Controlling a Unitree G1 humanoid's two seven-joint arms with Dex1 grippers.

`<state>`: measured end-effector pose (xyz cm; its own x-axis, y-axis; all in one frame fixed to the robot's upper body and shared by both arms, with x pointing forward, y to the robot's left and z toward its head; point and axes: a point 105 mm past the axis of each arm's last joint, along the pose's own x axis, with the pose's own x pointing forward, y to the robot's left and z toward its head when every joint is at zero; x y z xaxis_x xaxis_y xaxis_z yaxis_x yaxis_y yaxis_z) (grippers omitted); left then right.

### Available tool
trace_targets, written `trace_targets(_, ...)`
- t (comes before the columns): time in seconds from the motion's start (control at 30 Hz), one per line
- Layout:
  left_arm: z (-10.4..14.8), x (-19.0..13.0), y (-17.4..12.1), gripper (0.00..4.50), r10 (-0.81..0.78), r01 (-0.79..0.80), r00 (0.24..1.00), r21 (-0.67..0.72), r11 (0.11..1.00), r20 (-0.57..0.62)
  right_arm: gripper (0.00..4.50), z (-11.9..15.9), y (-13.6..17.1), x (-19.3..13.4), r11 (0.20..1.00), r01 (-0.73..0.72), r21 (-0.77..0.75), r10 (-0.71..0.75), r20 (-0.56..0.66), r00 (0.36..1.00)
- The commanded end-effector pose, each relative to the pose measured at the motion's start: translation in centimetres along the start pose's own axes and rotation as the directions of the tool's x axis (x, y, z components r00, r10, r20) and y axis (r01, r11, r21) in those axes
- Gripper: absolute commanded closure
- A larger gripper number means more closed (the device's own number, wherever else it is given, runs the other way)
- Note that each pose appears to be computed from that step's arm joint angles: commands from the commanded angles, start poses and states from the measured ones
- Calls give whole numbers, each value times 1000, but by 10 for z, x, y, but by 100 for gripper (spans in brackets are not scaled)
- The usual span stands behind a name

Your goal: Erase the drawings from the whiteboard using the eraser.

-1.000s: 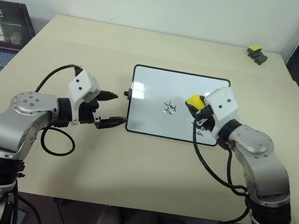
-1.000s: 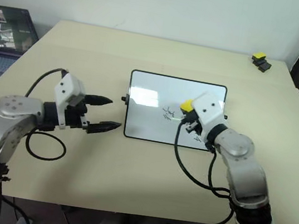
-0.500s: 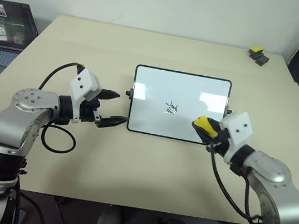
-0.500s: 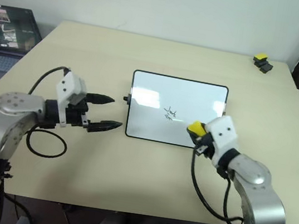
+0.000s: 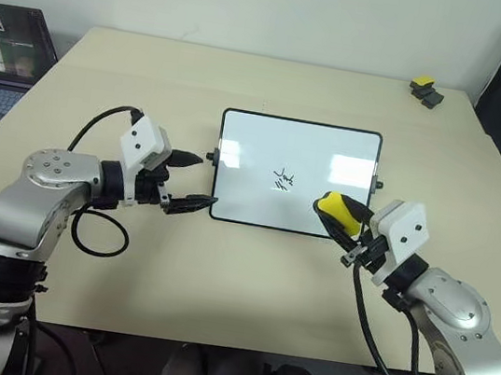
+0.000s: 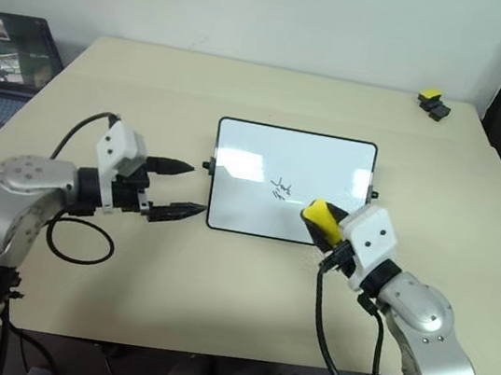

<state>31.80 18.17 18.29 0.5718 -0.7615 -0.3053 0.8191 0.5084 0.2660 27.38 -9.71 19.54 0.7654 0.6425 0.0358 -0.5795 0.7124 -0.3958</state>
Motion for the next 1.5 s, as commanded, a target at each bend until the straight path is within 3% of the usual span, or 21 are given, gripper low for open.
trace_targets(0.03,4,-3,-1,0,-1,1,1000,49,999,-5,316,8,-7,22,994,3,-113,0,21,1000)
trace_targets(0.2,-2,-2,-1,0,2,-2,1000,35,999,-11,316,20,-15,75,984,30,-175,-21,54,998)
trace_targets(0.5,-1,-6,0,0,6,-5,1000,36,999,-14,316,-2,-28,115,978,24,-209,-21,18,1000)
trace_targets(0.77,-1,-6,-3,0,-4,4,1000,35,999,-11,316,-34,-19,128,984,-24,-177,16,-43,999)
trace_targets(0.93,0,-4,-5,0,-15,15,1000,34,999,-6,316,-72,-12,127,993,-37,-114,22,-133,991)
trace_targets(1.23,1,-2,-7,0,-25,25,1000,33,999,-1,316,-122,28,111,981,-188,-38,170,-282,944)
trace_targets(1.37,1,-1,-7,0,-28,28,1000,32,999,1,316,-115,28,114,983,-176,-56,155,-274,949)
trace_targets(1.5,1,-1,-7,0,-27,27,1000,29,999,1,316,-71,3,126,991,-98,-90,83,-150,985)
